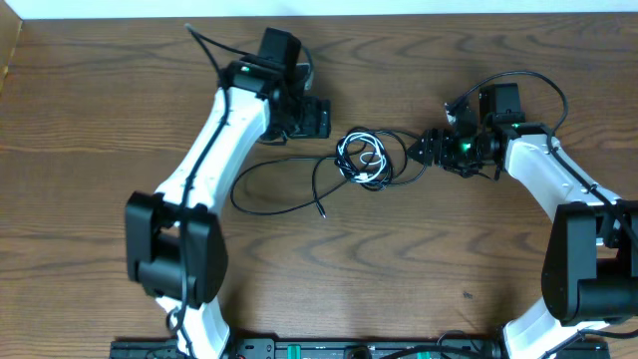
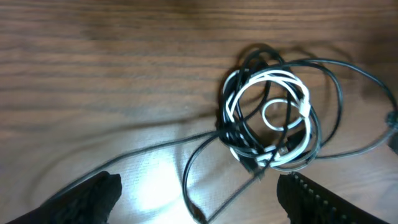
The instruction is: Untangle cables
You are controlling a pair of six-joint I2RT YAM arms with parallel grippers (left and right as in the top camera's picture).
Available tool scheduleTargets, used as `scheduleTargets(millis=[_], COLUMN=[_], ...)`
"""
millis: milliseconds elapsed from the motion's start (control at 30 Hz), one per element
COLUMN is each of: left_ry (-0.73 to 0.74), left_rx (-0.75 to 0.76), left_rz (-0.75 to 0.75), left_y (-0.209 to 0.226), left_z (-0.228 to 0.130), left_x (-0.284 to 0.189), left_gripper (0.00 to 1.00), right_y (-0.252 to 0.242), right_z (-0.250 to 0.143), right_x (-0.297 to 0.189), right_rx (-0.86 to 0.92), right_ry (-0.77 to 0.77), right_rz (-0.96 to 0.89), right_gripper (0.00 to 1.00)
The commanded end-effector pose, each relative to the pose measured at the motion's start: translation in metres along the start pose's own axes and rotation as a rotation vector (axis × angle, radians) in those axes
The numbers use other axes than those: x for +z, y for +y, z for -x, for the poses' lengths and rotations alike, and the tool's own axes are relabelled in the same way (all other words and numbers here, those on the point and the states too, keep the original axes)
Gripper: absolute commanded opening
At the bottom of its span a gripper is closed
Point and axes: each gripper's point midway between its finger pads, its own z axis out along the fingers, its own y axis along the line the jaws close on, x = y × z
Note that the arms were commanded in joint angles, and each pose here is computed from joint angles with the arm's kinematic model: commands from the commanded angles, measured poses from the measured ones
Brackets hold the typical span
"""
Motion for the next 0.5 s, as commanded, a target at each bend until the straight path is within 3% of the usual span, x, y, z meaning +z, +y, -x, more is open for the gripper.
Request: scheduleTargets(millis=[0,267,467], left_ry=[0.061,0.088,0.114], left_rx=[0.019,0.055,0.169], left_rz=[-0.016,-0.063,-0.048], left_y=[-0.004,-0.015,-0.018], left_z=[-0.006,-0.006,-0.014], left_x=[0.036,0.089,0.118], left_gripper=[0.83,0.80,0.76], right_y=[-0.002,-0.001,-0.002], right_z=[0.000,0.001,0.000], right_x=[0.001,0.001,0.001], right_rx=[-0.031,-0.041,-0.045], right_ry=[0.002,0.000,0.000], right_rz=[0.001,0.005,0.005], right_gripper=[0.76,0.76,0.77])
